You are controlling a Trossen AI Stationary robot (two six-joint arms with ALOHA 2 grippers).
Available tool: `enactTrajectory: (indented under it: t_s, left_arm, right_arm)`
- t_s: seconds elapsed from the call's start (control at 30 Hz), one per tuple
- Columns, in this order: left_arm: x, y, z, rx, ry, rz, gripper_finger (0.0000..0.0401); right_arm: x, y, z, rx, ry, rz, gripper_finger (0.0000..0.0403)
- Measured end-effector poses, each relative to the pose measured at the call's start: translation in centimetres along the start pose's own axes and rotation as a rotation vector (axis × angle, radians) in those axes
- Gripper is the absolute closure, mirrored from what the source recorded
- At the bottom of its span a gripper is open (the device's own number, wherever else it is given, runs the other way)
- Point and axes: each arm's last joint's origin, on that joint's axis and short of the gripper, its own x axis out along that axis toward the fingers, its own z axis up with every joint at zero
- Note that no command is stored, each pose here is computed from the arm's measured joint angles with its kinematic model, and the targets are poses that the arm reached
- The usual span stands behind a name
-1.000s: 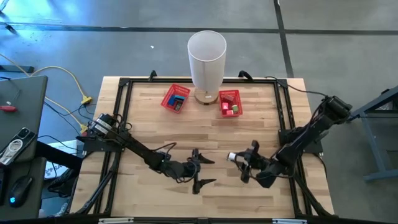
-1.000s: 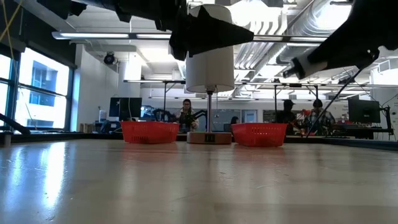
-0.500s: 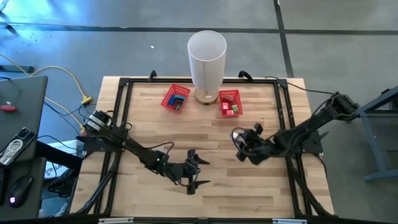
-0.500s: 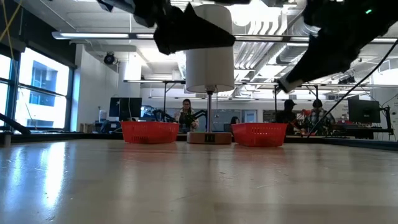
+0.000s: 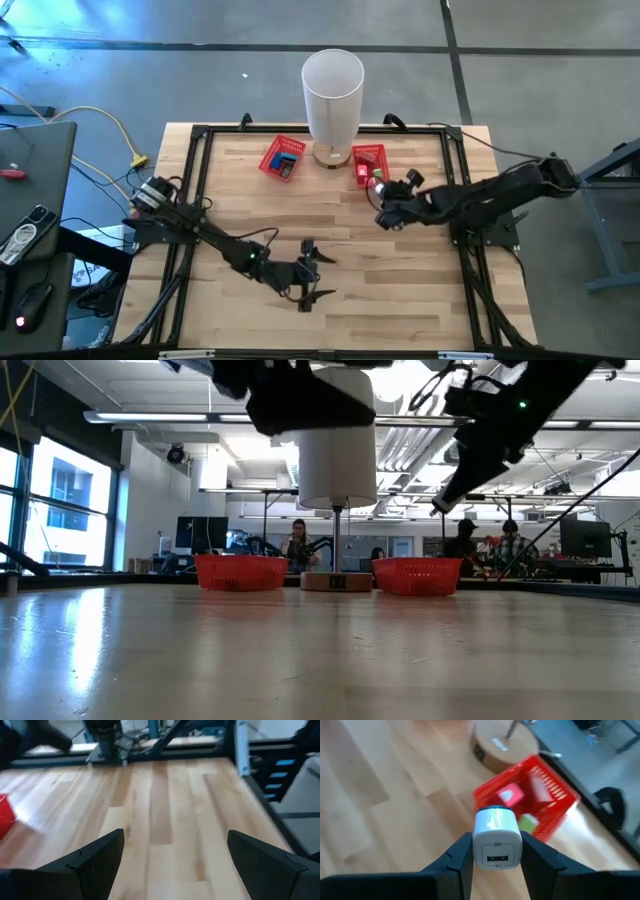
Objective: Sort adapters and digital timers
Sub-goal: Put the white charger adapter into the right red bin
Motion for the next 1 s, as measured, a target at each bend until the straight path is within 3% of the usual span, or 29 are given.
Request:
enactTrajectory:
  t_s: [0.17, 0.4, 0.7, 1.0]
  left_arm:
    - [0.6, 1.2, -0.2, -0.001, 0.033, 0.04, 0.0056]
    - [0.8, 1.9, -0.3, -0.045, 0.052, 0.062, 0.0056]
    - [-0.7, 3.1, 0.6, -0.004, 0.141, 0.09, 0.0056]
    - [-2.4, 5.5, 1.9, -0.076, 0.217, 0.156, 0.0056]
  right_arm:
    - [-0.1, -1.6, 2.4, -0.014, 0.043, -0.034, 0.0284]
    - [0.4, -4.5, 5.8, 0.012, 0.102, 0.03, 0.0284]
    - [4.9, -8.1, 7.7, 0.019, 0.239, 0.029, 0.0284]
    - [9.5, -8.2, 8.6, -0.03, 0.366, 0.041, 0.0284]
